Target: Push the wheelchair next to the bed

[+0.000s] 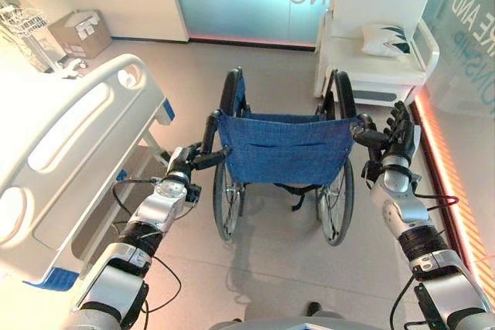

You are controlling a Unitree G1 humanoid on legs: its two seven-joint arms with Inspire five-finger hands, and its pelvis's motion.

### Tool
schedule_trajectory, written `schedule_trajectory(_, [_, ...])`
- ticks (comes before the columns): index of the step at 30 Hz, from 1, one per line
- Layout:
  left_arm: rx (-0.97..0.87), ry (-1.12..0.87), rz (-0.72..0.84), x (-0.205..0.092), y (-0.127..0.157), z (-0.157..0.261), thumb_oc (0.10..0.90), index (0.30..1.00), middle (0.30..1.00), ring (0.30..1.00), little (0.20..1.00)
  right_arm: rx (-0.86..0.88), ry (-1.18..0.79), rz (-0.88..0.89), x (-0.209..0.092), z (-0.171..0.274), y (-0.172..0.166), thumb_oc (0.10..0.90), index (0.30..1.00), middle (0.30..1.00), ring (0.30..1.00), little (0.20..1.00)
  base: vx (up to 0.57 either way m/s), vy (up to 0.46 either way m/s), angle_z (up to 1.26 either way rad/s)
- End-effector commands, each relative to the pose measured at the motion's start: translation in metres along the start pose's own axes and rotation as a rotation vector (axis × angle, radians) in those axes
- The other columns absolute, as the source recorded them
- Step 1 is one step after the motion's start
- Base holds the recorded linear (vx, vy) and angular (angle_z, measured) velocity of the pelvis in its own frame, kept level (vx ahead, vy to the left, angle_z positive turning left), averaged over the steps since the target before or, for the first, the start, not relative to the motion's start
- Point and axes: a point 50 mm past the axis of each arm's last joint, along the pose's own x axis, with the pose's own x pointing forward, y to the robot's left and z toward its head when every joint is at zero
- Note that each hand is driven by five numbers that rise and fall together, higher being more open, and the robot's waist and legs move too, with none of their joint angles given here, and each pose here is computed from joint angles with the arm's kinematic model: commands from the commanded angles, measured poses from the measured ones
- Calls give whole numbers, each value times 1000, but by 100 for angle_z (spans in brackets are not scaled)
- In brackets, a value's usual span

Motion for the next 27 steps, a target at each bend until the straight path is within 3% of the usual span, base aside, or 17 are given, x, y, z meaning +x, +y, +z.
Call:
schedule_trajectory(1, [31,-231,91,7,33,78,800,900,900,900,900,19,-147,81,18,53,18,800,900,900,900,900,0,0,0])
schedule_trajectory(15, [-93,-313,291,5,53,108,800,900,900,900,900,-74,-54,138,24,45,25,800,900,900,900,900,0,0,0])
schedule_trajectory(27, [-110,-412,89,-8,47,132,800,900,900,900,900,-50,64,158,36,47,13,800,900,900,900,900,0,0,0])
